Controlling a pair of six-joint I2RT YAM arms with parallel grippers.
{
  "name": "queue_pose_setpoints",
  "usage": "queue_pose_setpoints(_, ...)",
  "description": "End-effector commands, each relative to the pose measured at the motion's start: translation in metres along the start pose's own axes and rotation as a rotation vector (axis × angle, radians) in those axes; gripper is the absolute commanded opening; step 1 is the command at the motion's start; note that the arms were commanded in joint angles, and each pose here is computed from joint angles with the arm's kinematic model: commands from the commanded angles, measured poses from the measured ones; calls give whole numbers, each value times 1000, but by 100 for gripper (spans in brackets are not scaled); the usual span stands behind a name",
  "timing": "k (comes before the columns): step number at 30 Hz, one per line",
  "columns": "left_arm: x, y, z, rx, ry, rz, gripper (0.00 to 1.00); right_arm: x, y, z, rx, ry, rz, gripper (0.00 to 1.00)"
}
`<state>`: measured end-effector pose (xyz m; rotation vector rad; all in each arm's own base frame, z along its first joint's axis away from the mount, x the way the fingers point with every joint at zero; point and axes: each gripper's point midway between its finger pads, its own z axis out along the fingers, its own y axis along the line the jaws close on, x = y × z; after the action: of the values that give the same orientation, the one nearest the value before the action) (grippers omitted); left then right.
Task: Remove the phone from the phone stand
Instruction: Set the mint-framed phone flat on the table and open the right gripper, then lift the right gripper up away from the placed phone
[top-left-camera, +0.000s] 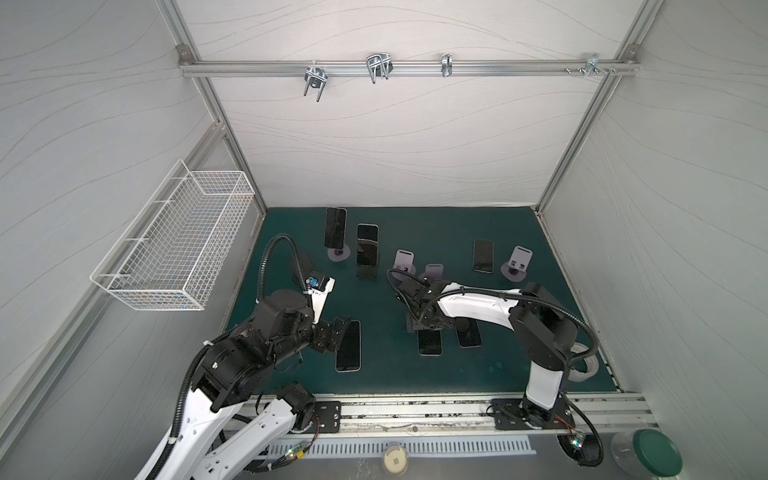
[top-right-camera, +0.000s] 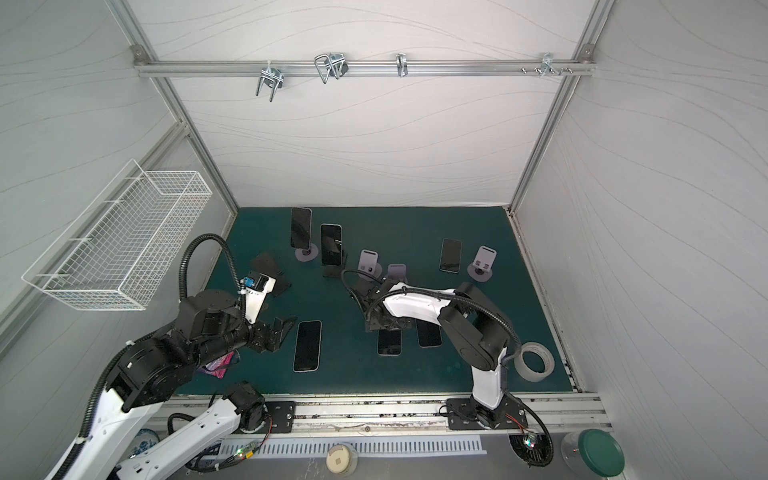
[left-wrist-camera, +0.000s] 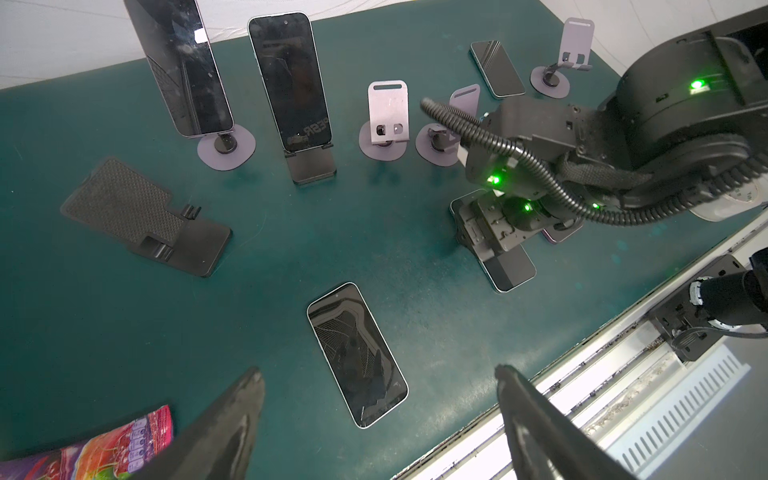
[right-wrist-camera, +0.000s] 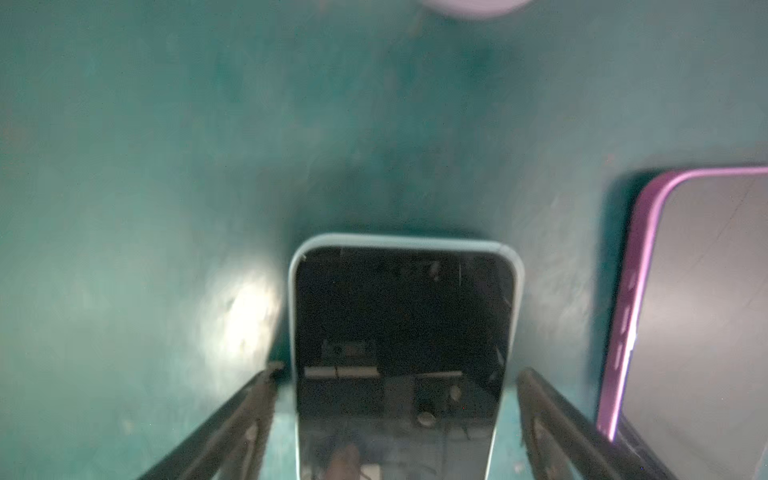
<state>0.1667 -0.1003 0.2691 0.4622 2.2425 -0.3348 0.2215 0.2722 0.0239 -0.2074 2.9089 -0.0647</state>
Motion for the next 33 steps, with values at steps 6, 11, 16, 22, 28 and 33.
queue_pose_setpoints(6,-32,-3,-13,6,-93,27,89,-16,-5,-46,3,-68,-31,99)
queue_pose_setpoints(11,-36,-3,-14,1,-100,32,89,-25,-7,-64,0,-104,-29,99)
queue_pose_setpoints(16,-36,-1,-13,-10,-104,28,89,-31,-14,-85,-11,-154,-6,99)
queue_pose_setpoints(22,-51,1,-6,-31,-143,26,89,-37,-27,-121,-51,-229,17,99)
queue_pose_setpoints(28,-76,4,9,-69,-187,-21,88,-39,-41,-159,-89,-305,-35,99)
queue_pose_setpoints(33,-93,5,31,-94,-177,-26,88,-38,-53,-191,-156,-370,-71,99)
